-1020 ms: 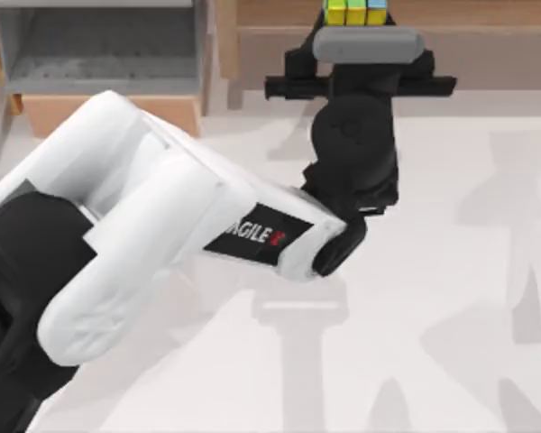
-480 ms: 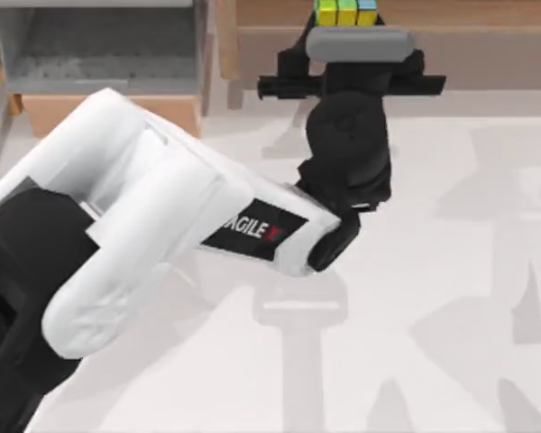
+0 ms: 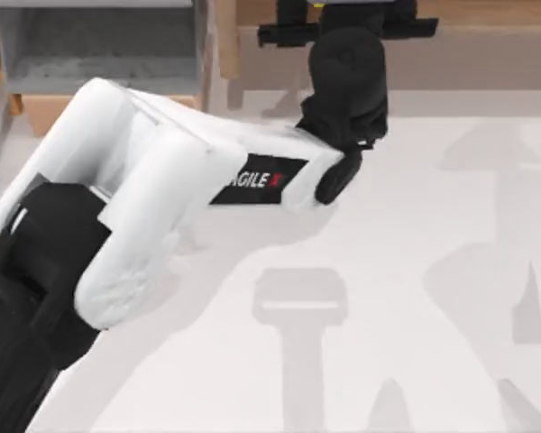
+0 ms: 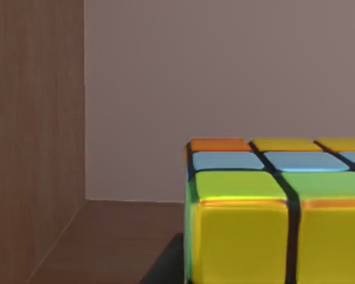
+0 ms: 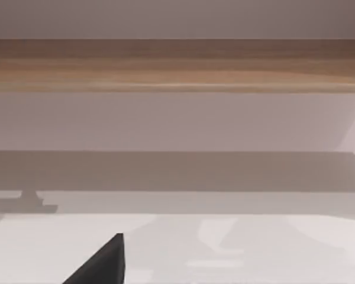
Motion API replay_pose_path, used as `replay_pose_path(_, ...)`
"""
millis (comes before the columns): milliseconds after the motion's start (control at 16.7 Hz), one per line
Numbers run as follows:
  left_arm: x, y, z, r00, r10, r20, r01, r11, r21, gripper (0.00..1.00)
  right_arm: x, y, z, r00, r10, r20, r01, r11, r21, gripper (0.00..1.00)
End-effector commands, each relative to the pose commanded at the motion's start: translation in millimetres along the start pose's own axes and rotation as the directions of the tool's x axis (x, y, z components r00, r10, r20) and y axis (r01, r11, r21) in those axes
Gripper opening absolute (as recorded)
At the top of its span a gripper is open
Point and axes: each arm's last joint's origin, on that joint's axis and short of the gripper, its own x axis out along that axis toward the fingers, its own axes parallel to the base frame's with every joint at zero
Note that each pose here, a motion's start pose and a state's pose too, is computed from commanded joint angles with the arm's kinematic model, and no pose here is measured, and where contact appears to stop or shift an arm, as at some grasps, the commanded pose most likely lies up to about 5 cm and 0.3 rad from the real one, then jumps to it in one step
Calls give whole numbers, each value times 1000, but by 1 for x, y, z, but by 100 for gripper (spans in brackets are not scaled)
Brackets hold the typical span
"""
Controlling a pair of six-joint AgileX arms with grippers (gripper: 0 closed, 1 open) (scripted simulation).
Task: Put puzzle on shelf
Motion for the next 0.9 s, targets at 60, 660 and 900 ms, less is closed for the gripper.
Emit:
replay_pose_path(60, 8, 0, -1, 1000, -4, 0, 4, 1000, 5, 0, 0, 0, 0, 1000, 0, 0, 0, 1000, 0, 100)
replay_pose_path(660, 32, 2, -8, 1000, -22, -13, 22, 999, 28, 8, 0, 0, 0, 1000, 0, 0, 0, 1000, 0, 100)
replay_pose_path(900, 32, 2, -8, 1000, -22, -13, 22, 999, 28, 38, 0, 0, 0, 1000, 0, 0, 0, 1000, 0, 100)
